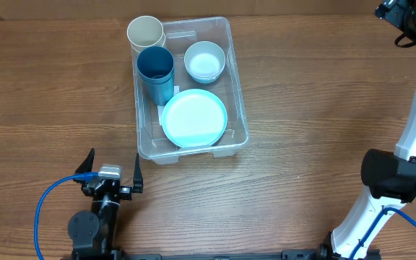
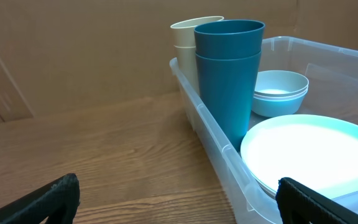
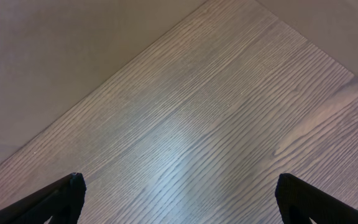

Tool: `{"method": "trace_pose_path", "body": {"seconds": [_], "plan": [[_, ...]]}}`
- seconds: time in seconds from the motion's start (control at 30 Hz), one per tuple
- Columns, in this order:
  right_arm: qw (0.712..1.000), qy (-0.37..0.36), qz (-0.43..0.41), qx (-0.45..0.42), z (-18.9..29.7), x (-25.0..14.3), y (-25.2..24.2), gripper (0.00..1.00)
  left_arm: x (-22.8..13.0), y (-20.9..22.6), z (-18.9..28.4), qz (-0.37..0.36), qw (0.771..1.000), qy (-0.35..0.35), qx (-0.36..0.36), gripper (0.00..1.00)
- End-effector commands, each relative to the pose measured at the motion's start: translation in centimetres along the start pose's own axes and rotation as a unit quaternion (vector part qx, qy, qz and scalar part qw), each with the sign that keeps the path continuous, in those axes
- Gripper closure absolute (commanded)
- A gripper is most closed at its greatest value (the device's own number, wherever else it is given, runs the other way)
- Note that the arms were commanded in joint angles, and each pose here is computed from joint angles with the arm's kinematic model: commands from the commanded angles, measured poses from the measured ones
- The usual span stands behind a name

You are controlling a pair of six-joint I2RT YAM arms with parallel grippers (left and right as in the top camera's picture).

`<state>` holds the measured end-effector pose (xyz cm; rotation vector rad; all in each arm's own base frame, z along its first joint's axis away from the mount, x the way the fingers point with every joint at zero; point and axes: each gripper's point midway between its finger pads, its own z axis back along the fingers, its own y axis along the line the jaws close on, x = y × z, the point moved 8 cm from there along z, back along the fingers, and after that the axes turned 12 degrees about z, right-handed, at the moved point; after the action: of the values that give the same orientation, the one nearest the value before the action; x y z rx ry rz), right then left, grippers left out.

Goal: Pack container

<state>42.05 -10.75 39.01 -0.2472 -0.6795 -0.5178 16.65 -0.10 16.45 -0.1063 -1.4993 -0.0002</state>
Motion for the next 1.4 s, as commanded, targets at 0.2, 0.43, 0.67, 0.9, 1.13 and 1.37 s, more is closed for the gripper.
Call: {"method": "trace_pose_path", "body": {"seconds": [0.2,0.43,0.67,0.9,1.13,1.37], "plan": [[1.000,-0.006,-0.001,-0.004,0.2,0.2,-0.1,0.00,0.0,0.0,0.0,0.012,1.000,-0.003,-0.002,0.00],[1.000,-0.024,0.010,0.011,3.6,-0.3,0.6,0.00,0.0,0.0,0.0,0.012,1.000,-0.003,-0.002,0.00],[0.994,-0.082,0.027,0.063,9.3,-1.9,2.4,0.00,0.0,0.0,0.0,0.012,1.000,-0.003,-0.002,0.00],[0.962,-0.218,0.009,0.163,11.3,-5.8,4.5,0.00,0.0,0.0,0.0,0.012,1.000,-0.003,-0.002,0.00],[0.928,-0.286,-0.006,0.238,11.0,-13.5,1.9,0.00,0.0,0.0,0.0,0.012,1.000,-0.003,-0.002,0.00],[0.908,-0.334,-0.024,0.254,9.3,-21.8,-1.3,0.00,0.0,0.0,0.0,0.012,1.000,-0.003,-0.002,0.00]]}}
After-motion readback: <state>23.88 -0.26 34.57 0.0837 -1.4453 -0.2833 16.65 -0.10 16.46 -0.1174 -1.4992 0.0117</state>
